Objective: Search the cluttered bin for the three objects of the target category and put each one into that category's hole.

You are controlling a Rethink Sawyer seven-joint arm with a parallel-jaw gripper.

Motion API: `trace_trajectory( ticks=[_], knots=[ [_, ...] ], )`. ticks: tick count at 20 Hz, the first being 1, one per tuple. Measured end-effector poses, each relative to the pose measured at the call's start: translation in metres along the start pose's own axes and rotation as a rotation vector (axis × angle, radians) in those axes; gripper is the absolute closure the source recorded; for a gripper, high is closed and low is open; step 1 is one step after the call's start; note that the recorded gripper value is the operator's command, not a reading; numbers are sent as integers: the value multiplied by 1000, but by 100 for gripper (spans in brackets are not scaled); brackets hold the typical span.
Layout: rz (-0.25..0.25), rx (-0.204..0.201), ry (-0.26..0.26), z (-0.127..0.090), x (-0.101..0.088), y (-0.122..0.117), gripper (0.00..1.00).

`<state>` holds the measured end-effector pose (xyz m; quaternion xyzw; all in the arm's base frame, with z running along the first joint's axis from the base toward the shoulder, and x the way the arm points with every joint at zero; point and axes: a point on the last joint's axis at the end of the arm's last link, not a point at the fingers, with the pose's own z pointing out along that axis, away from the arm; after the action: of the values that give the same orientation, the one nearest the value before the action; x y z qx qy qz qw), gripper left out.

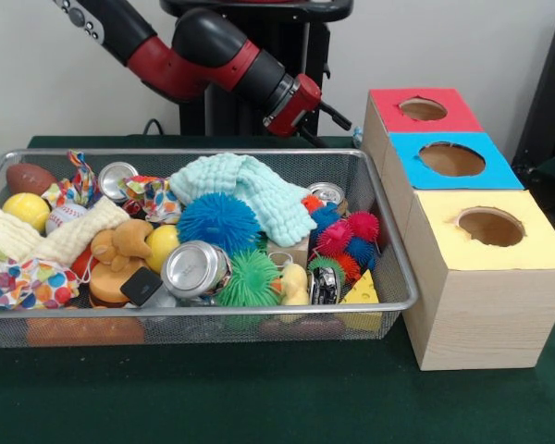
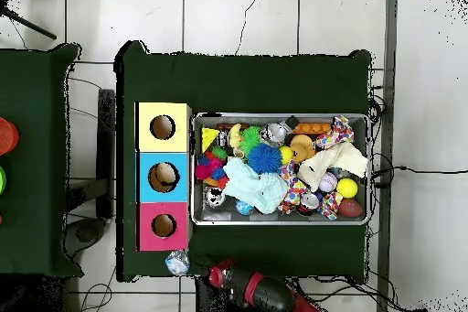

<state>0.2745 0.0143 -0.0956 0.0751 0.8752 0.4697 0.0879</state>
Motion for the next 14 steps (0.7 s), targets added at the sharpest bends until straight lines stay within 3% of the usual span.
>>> trace_trajectory(
  ticks=[7, 14],
  knots=[
    [25, -3, 6, 0, -1, -1, 0],
    [12, 8, 40, -1, 2, 2, 0]
  ],
)
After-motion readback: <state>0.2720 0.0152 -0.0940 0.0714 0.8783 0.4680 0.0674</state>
